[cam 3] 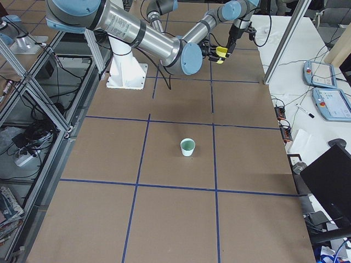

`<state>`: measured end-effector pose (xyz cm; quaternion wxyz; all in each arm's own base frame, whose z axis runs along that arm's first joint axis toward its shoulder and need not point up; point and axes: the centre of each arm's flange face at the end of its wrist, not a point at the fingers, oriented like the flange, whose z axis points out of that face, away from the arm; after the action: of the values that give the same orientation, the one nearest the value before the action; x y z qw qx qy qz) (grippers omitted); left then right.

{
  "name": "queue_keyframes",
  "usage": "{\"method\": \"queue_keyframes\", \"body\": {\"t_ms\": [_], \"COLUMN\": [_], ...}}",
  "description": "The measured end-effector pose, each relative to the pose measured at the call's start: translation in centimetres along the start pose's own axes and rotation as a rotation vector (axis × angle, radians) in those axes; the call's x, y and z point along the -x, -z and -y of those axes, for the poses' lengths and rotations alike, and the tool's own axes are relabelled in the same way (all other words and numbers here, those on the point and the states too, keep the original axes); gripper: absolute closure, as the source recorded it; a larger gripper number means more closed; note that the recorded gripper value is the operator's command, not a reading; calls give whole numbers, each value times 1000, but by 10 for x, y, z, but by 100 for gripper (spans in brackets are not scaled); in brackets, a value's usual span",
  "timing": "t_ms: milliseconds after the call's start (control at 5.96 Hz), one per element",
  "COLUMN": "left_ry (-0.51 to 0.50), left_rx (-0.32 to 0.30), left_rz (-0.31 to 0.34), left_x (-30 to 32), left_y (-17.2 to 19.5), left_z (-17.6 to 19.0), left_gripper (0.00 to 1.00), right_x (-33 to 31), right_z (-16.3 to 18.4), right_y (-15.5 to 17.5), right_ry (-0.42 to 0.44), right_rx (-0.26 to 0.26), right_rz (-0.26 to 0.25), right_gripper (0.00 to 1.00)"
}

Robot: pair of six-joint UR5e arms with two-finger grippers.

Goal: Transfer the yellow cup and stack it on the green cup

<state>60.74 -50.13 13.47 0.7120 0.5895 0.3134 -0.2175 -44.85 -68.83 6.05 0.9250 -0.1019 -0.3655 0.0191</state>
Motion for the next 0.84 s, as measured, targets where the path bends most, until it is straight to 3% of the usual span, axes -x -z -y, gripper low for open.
{"method": "queue_keyframes", "body": {"t_ms": [336,839], "left_ry": [1,2], "left_rx": [0,0], "left_rz": [0,0], "left_x": [1,1], "left_y": [0,-1], "left_z": [-1,0], "left_gripper": [54,54], "right_x": [7,7], "right_z": [-7,-10], "right_y": [-10,-20], "right_ry": [27,54], "right_rx": [-4,5], "right_rz": [-15,-22], "right_gripper": [7,23]}}
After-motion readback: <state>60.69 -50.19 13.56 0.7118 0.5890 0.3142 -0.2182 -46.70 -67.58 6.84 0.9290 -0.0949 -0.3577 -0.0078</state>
